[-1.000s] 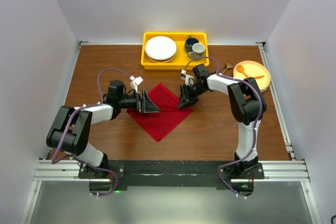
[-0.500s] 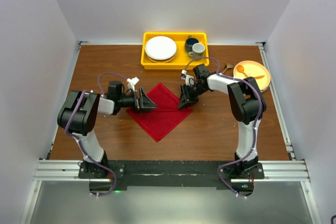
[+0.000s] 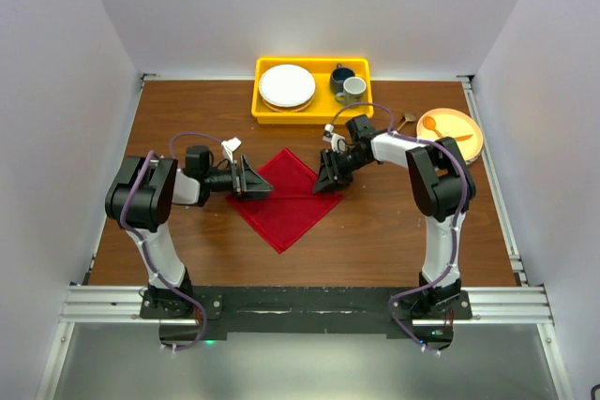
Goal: Fold the napkin into a case and place the utensils inside
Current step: Smooth out the upper triangle-folded napkin at the center of the board.
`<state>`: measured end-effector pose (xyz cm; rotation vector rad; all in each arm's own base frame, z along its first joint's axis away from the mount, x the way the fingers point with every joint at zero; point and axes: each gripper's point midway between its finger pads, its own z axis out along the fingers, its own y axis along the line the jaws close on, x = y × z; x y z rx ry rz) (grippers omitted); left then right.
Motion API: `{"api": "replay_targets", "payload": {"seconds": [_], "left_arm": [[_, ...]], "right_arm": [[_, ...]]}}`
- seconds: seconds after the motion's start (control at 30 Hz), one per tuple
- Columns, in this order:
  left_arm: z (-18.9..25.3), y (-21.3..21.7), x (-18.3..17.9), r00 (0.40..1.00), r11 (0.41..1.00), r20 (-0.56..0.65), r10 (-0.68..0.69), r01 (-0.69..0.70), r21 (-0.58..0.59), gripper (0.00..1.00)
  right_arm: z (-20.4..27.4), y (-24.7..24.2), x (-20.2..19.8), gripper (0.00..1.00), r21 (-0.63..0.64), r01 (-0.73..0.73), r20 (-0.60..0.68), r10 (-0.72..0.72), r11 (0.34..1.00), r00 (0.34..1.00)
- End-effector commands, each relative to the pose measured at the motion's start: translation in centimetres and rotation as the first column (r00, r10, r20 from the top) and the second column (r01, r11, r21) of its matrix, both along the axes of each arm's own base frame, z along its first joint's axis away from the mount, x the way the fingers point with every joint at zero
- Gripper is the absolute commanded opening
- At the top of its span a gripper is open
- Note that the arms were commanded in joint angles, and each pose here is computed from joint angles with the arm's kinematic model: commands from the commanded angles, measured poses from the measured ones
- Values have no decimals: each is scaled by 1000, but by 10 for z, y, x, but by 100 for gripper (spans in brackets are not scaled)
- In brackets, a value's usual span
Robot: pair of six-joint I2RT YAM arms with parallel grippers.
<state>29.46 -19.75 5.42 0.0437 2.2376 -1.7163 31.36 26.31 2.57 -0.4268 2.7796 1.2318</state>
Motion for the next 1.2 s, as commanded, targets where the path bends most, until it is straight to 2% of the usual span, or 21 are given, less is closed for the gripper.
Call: {"api": "replay_targets", "payload": {"seconds": [0.0, 0.07, 0.17, 0.2, 0.33, 0.47, 0.67, 0.9, 1.17], "left_arm": [[-43, 9, -7, 994, 994, -96, 54, -44, 102, 93], [-43, 10, -7, 994, 993, -92, 54, -45, 105, 93], [-45, 10, -10, 995, 993, -91, 48, -38, 110, 93], [-45, 10, -11, 994, 993, -95, 47, -36, 111, 93], [-48, 11, -11, 994, 992, -95, 50, -38, 120, 93], [-51, 11, -11, 994, 991, -103, 49, -36, 126, 93], [-51, 11, -9, 994, 991, -98, 45, -32, 130, 93], [-56, 13, -10, 994, 989, -103, 48, -32, 145, 93], [-60, 17, -10, 992, 987, -113, 59, -40, 159, 92]], "right_arm": [[58, 27, 7, 55, 197, -1, 92, -17, 980, 996], [79, 40, 5, 69, 249, -16, 118, -14, 968, 993], [109, 61, 6, 81, 304, -36, 156, -12, 952, 988], [116, 66, 7, 82, 322, -30, 155, -21, 946, 988], [110, 85, 1, 84, 344, -1, 109, -39, 939, 993], [71, 89, 3, 86, 330, 79, 7, -86, 941, 996], [48, 95, 3, 89, 346, 147, -97, -120, 927, 988], [19, 74, -2, 89, 284, 155, -144, -118, 946, 983], [9, 30, -6, 90, 206, 91, -72, -77, 974, 994]]}}
